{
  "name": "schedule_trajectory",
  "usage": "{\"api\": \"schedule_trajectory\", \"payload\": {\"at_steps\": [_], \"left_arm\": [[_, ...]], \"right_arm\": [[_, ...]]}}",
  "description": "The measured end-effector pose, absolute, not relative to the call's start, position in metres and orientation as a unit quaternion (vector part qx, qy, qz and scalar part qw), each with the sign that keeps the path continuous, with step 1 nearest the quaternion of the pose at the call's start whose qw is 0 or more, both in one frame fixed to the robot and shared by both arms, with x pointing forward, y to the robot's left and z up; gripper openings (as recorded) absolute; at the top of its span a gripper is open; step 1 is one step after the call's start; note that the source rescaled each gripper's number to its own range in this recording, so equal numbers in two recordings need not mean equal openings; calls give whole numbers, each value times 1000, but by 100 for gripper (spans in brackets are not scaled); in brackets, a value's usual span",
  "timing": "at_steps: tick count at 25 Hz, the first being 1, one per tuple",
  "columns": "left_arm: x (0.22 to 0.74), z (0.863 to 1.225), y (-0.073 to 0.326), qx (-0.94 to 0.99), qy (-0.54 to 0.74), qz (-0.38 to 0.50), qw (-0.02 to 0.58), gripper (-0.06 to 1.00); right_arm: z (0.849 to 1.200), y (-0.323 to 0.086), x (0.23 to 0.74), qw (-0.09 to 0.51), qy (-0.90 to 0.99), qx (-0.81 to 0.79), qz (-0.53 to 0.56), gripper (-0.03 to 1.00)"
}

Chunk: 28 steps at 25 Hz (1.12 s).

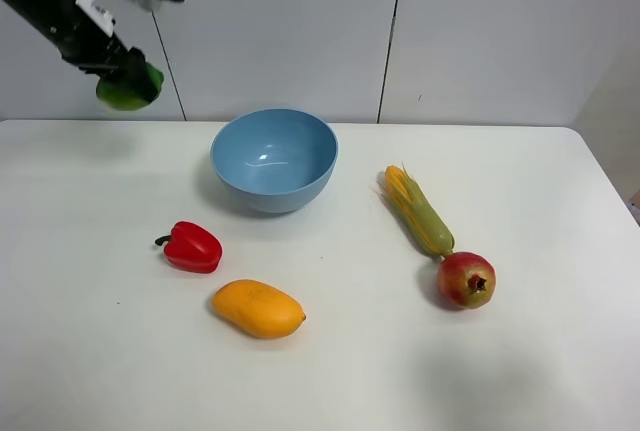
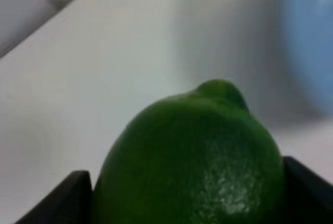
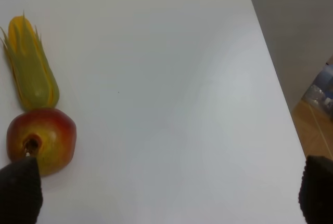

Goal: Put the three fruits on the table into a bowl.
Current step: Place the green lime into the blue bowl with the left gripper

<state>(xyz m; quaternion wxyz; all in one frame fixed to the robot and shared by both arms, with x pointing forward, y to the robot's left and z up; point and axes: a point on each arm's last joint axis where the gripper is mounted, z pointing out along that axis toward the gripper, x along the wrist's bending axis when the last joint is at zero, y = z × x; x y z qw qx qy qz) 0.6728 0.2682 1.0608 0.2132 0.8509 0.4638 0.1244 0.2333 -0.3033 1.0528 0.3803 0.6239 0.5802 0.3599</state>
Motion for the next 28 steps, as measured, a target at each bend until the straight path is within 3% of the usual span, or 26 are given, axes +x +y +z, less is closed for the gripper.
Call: {"api": "schedule_trajectory", "payload": {"at_steps": [4,11,21,28], "left_arm": [[652,1084,204,827,496,91,249,9],[654,1066,123,825,465,123,296,9],[679,987,104,840,467,111,255,9],[683,964,103,847,466,102,235,9]], "right_arm": [[1053,-303,233,380,580,624,360,100],[1053,-303,233,380,580,624,360,100],[1053,-303,233,380,580,624,360,100],[1053,-303,233,380,580,624,360,100]]}}
